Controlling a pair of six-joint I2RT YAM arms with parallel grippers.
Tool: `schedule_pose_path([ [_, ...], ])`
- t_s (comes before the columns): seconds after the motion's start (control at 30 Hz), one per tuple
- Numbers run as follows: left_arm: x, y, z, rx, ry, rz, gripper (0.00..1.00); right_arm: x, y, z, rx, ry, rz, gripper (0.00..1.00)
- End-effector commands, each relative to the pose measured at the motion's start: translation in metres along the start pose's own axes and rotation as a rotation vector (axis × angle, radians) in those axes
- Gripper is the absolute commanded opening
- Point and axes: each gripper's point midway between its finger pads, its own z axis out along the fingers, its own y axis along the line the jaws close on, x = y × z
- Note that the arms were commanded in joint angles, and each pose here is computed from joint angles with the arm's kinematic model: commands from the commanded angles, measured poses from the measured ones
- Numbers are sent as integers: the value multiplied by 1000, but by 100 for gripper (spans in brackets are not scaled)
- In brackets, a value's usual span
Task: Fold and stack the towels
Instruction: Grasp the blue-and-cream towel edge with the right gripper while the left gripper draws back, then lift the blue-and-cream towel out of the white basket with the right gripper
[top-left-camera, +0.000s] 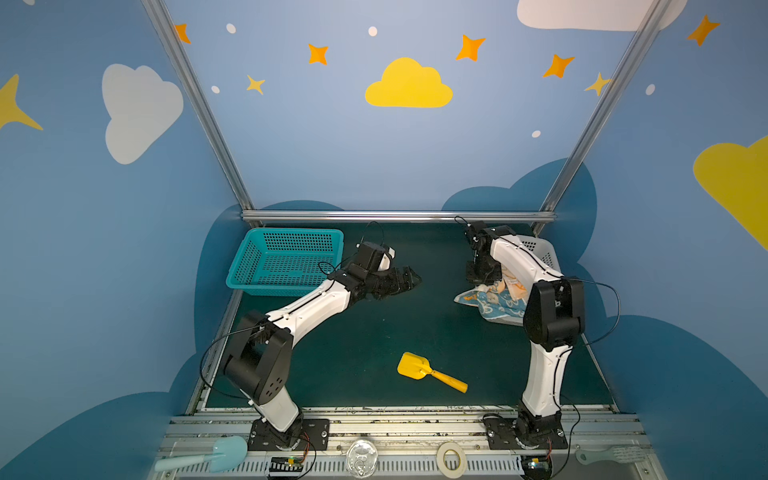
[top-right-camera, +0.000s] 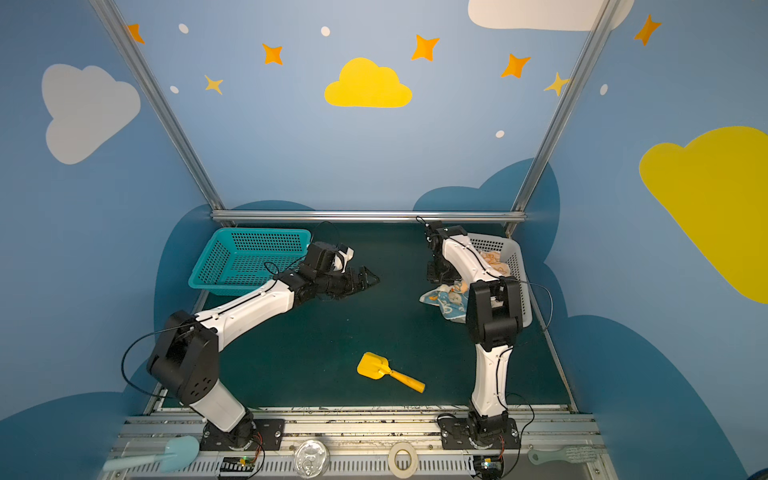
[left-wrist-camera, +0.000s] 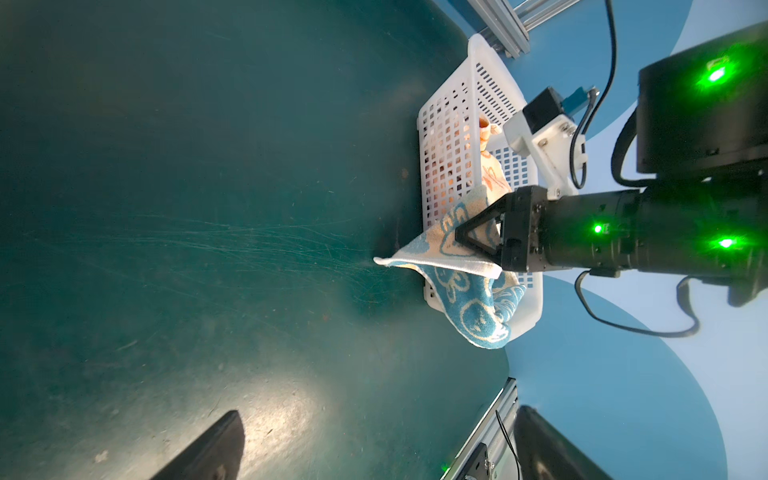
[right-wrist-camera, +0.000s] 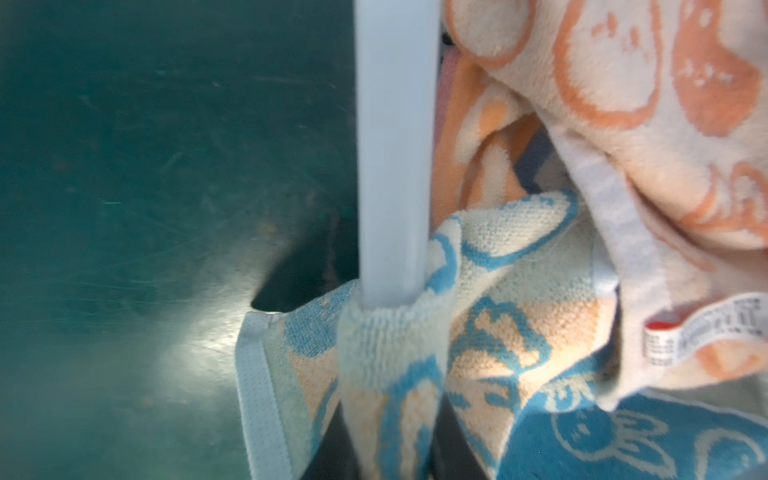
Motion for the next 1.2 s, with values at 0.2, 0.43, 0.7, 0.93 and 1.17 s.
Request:
schedule_pose_path([
  [0.2,-4,-8,11,17,23,13,100,3,-28,10,119,8,-216,0],
  [0.43,-8,-6,17,-8,35,27,100,-9,-39,14,130,-7,-173,0],
  [0.7,-14,-7,23,-13,30,18,100,-14,-44,5,130,-22,-112,57],
  [0.93,-10,-12,20,-32,37,31,100,-10,-42,-41,33,-98,1,80],
  [1.17,-7,-18,8,-52,10,77,100,16,-40,-77,-156,-143,176,83],
])
